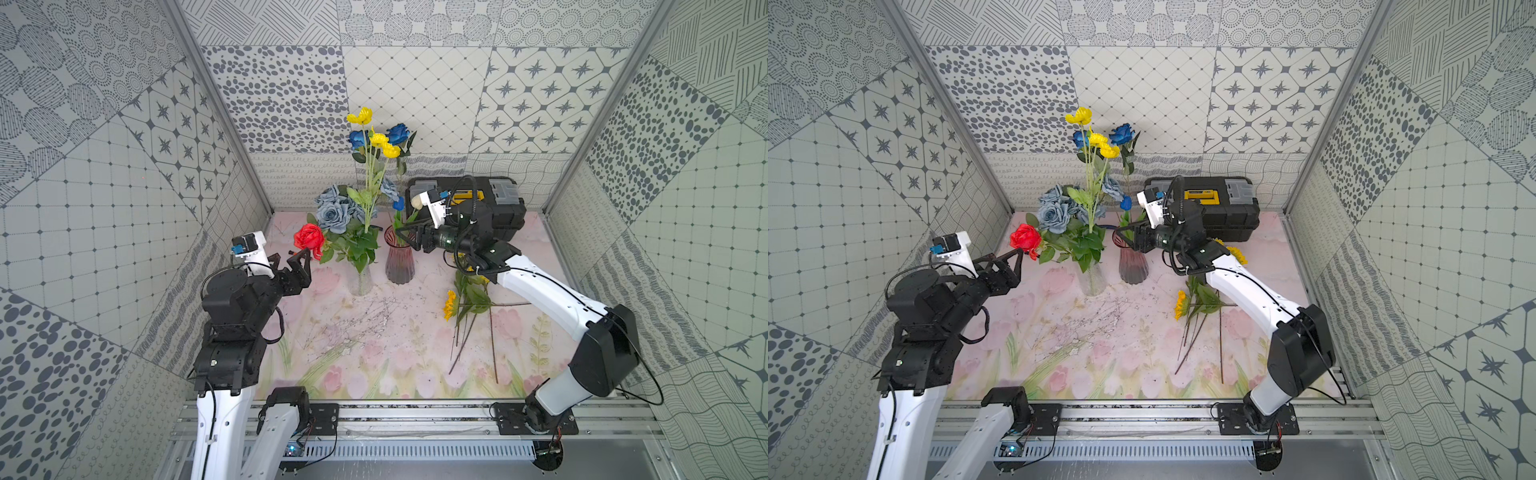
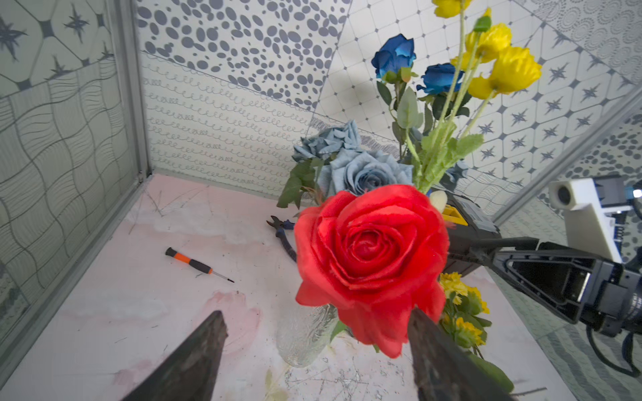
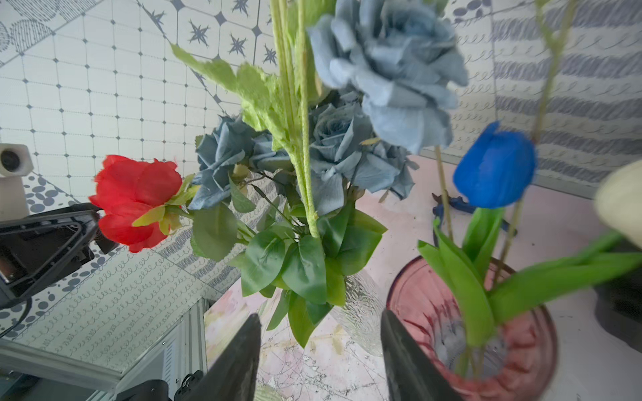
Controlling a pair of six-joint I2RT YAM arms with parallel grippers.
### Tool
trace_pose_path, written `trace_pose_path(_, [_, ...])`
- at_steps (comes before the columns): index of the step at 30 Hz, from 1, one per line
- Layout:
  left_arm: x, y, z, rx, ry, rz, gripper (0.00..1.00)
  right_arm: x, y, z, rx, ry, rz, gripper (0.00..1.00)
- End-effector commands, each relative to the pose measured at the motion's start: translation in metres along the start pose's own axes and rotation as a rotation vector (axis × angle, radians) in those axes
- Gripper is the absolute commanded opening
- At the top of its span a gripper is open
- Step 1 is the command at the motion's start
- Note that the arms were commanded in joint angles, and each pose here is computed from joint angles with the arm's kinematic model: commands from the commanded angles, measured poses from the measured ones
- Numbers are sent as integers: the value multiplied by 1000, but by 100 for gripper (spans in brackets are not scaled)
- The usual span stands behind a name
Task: Pick out yellow flowers from the vase
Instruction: Pick up the flower from the vase.
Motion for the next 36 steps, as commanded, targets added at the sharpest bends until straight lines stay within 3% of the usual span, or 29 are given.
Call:
trace_pose_path(1, [10, 39, -1, -17, -73, -216, 82, -16, 25, -29, 106, -78, -86, 56])
trace_pose_path(8, [28, 61, -4, -44, -186, -331, 84, -55, 24, -24, 139, -48, -78, 56])
trace_pose_path(26, [19, 57, 10, -64, -158, -271, 86, -95, 7, -22, 137, -38, -48, 53])
trace_pose_path(36, [18, 55, 11, -65, -155, -260, 87, -96, 12, -28, 130, -67, -70, 26])
Point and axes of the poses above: each gripper's point midway between its finger pads, its own x axis back along the fingers, its own y axis along the line the jaws close on, z = x × y, the point moved 1 cm from there along x, back along the fingers, and after that the axes turned 7 degrees about x, right-handed, at the moved point
